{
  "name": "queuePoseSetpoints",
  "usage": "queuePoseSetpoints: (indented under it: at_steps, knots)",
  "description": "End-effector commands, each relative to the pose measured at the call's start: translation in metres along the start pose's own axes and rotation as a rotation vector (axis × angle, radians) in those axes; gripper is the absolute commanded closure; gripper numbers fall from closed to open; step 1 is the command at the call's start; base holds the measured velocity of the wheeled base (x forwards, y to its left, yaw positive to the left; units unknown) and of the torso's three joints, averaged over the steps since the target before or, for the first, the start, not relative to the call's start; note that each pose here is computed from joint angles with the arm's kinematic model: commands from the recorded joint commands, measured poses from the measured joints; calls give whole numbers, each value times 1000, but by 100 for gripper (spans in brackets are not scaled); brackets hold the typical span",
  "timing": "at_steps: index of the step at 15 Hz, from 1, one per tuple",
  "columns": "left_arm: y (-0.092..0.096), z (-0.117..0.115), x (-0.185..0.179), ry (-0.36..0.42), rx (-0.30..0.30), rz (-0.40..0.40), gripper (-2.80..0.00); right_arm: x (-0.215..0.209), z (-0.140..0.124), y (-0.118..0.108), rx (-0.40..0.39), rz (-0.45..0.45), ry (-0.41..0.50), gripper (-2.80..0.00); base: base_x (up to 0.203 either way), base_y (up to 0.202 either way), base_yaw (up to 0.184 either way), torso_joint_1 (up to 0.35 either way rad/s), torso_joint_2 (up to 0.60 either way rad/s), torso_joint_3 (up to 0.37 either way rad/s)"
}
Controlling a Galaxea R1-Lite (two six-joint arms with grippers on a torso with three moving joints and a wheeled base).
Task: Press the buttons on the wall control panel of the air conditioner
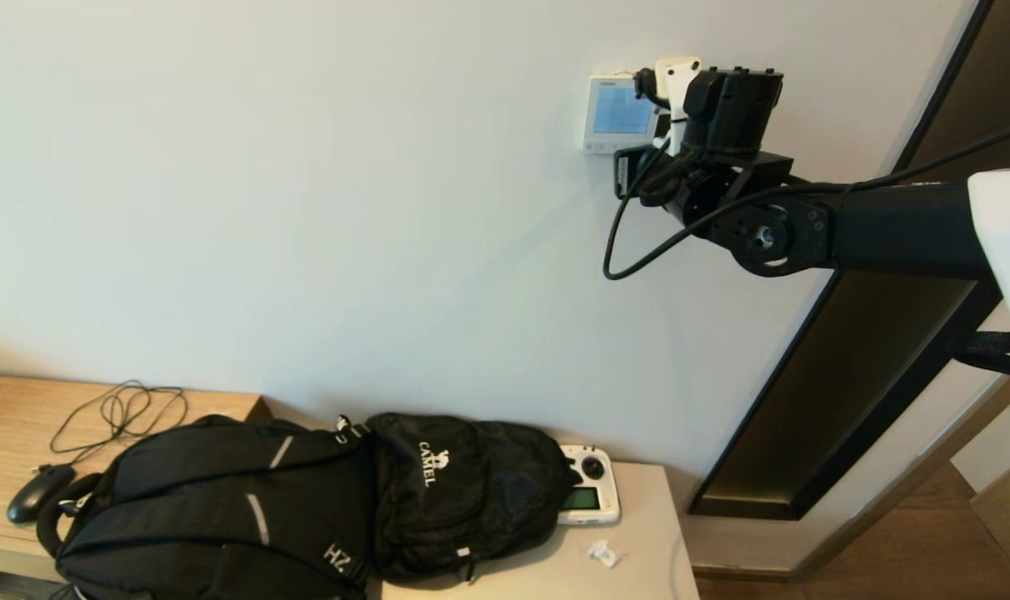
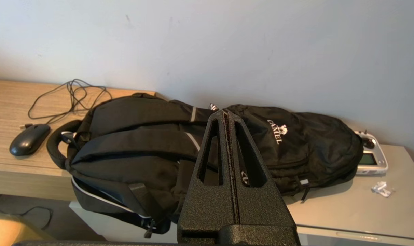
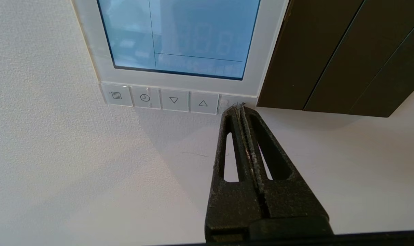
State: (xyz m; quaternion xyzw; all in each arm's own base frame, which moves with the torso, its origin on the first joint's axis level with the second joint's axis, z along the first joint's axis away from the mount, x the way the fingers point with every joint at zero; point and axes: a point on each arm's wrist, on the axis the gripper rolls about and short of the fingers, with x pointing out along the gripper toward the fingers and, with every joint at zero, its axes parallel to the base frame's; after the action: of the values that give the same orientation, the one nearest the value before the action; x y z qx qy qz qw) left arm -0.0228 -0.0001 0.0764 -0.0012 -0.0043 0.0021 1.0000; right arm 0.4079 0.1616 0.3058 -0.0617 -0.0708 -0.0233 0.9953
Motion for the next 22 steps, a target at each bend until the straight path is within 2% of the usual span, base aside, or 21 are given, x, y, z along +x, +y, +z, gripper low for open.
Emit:
queuePoseSetpoints:
  at_steps: [1,5,8,11,14,15,18,22]
  knots:
    - [0,0,0,-1,-1,0,0,-1,1,0,0,-2,-2,0,0,0,0,0,0,0]
    - [0,0,0,-2,-1,0,0,-24,28,-6,34,11,-43,0,0,0,0,0,0,0]
    - [0,0,0,-1,-1,0,0,-67,71,-20,89,33,-126,0,0,0,0,0,0,0]
    - [0,0,0,-2,-1,0,0,-134,114,-47,145,55,-247,0,0,0,0,0,0,0]
    - [0,0,0,-1,-1,0,0,-196,124,-81,142,55,-306,0,0,0,0,0,0,0]
    - [0,0,0,-2,-1,-1,0,-224,125,-99,133,49,-329,0,0,0,0,0,0,0]
    - [0,0,0,-1,-1,0,0,-283,84,-129,63,56,-281,0,0,0,0,0,0,0]
    - [0,0,0,-2,-1,0,0,-346,23,-166,24,61,-230,0,0,0,0,0,0,0]
